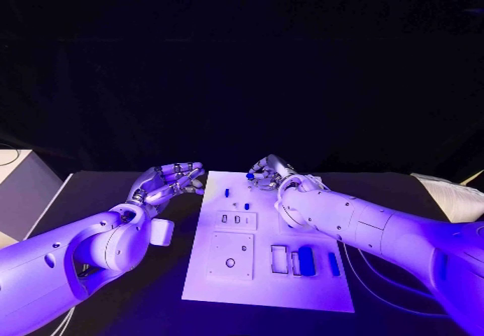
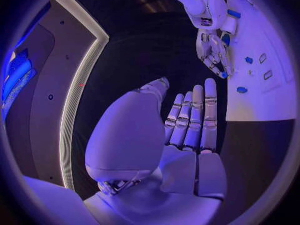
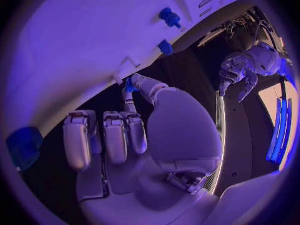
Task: Assemble the parts on the task board
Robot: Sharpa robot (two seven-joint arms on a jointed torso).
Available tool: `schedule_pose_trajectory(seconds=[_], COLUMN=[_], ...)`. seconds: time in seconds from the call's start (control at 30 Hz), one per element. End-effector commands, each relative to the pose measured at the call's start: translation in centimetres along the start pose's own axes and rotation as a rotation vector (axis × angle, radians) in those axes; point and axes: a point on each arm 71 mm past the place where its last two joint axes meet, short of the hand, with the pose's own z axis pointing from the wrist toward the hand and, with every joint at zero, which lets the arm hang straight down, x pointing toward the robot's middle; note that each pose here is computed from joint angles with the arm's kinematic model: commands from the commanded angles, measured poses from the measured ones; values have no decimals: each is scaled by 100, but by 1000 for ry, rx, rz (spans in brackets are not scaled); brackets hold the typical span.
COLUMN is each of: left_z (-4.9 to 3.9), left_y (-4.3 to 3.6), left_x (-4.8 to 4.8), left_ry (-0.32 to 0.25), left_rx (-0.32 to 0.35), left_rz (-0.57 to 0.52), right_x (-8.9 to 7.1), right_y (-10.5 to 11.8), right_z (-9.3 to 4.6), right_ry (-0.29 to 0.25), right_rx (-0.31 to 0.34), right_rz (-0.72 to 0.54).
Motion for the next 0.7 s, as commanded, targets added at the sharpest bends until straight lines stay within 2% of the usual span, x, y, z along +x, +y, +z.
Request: schedule_pose_trajectory(seconds=[0.03,0.7], left_z=[6,11], left_y=[-7,-2], left_x=[21,25], left_ry=[11,12], left_rx=[8,5], left_rz=[-1,-2], right_x=[1,26], right_y=[-2,-85], right_z=[7,10], right_ry=[6,40], right_rx=[-8,35], right_rz=[-10,-38])
